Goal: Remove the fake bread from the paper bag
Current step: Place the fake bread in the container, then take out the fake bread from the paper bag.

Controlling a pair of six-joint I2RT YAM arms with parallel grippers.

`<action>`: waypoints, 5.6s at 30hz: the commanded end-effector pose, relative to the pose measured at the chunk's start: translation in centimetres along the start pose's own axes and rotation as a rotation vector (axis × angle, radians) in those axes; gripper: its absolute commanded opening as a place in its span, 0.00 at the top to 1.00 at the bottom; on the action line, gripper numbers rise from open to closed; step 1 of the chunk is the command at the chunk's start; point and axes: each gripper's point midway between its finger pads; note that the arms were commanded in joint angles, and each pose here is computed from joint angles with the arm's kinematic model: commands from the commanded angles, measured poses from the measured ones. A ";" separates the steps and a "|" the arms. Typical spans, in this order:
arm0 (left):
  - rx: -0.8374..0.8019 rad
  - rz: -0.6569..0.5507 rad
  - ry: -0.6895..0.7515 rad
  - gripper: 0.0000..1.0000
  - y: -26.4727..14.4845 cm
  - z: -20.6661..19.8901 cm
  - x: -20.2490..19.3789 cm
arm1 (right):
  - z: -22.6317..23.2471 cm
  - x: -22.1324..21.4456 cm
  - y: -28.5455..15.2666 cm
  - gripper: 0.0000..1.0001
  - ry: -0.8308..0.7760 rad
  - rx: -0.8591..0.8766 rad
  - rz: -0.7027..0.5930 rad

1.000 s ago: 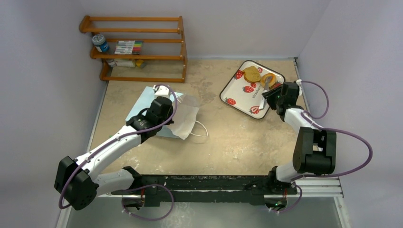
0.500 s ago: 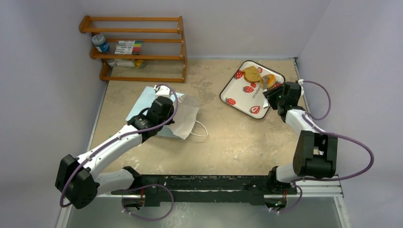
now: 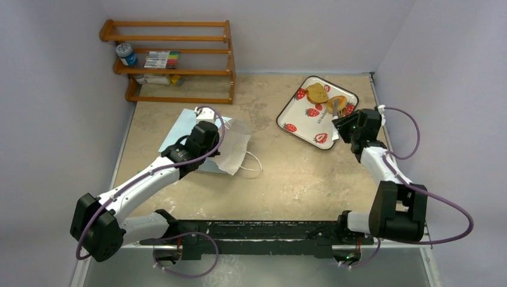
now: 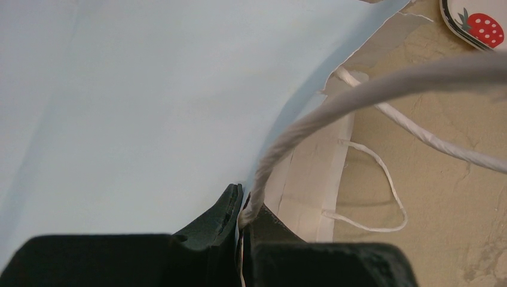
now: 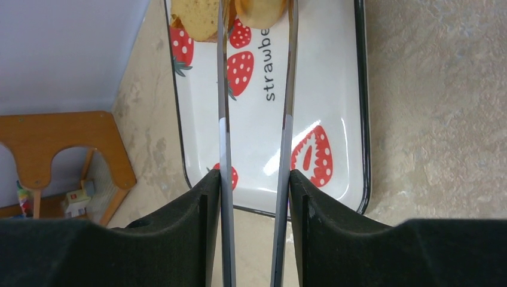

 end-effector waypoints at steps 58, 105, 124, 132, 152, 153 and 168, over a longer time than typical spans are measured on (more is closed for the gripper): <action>0.087 -0.085 -0.183 1.00 -1.5 2.1 0.4 | 4.3 -15.9 -15.9 0.60 -0.526 0.380 0.505; -0.315 0.003 0.093 1.00 -1.5 -6.6 0.3 | 2.0 -32.8 -19.6 0.57 -0.640 0.515 0.898; -0.330 0.003 0.105 1.00 -0.6 -7.4 0.8 | 5.1 -34.4 -19.3 0.56 -0.647 0.561 0.903; -0.333 0.006 0.115 1.00 -0.4 -7.6 0.8 | 5.9 -34.3 -19.7 0.55 -0.658 0.566 0.891; -0.369 -0.012 0.100 1.00 -0.4 -8.4 1.5 | 6.7 -35.5 -16.5 0.54 -0.722 0.485 0.809; -0.371 -0.014 0.099 1.00 -0.4 -8.5 1.6 | 6.8 -35.6 -16.3 0.54 -0.723 0.481 0.806; -0.314 -0.062 0.053 1.00 0.2 -7.7 2.2 | 5.7 -35.5 -14.6 1.00 -0.759 0.374 0.745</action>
Point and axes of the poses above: each gripper's point midway between its finger pads, its own y axis out along the fingers, its own z axis along the line the jaws close on, x = y × z, and after that the axes turned 15 degrees about y, right-handed
